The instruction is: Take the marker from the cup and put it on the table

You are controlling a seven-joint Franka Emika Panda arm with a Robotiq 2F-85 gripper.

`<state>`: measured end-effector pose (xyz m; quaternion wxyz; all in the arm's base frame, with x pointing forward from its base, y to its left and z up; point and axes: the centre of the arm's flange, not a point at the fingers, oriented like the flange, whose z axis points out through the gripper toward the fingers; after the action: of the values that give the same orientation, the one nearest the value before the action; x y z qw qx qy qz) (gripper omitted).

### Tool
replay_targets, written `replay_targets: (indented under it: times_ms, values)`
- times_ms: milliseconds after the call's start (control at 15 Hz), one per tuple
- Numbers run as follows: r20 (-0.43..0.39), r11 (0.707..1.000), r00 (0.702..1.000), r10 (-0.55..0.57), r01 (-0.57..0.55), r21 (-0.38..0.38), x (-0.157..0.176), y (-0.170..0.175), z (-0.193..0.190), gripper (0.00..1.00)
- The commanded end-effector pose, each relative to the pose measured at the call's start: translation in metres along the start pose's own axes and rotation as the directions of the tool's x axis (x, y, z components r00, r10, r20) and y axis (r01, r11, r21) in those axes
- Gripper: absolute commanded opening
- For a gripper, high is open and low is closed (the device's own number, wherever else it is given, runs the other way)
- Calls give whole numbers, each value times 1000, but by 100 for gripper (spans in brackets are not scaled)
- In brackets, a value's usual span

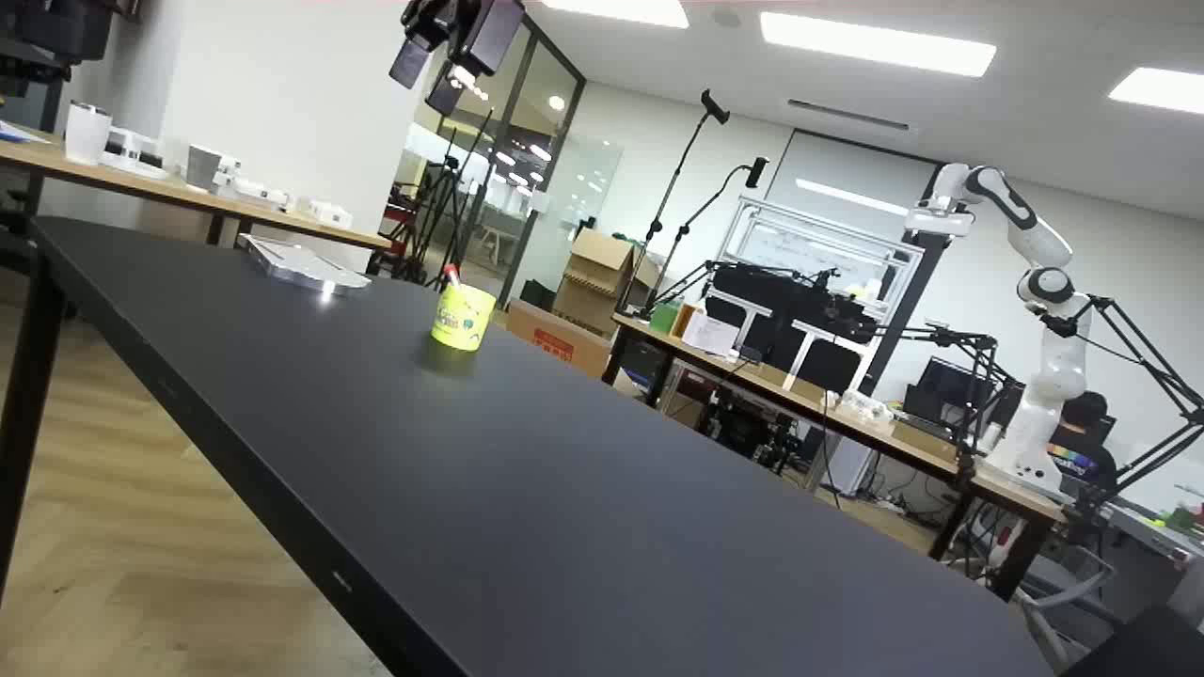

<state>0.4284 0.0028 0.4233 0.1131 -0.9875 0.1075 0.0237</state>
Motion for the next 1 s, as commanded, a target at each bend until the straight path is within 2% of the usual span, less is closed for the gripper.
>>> replay_targets:
  times_ms: [0,867,933]
  values:
    - [0,1000,1000,0,0,0,0,0,0,100]
    - [-1,1000,1000,0,0,0,0,0,0,100]
    - [1,999,1000,-26,26,-23,6,-2,0,100]
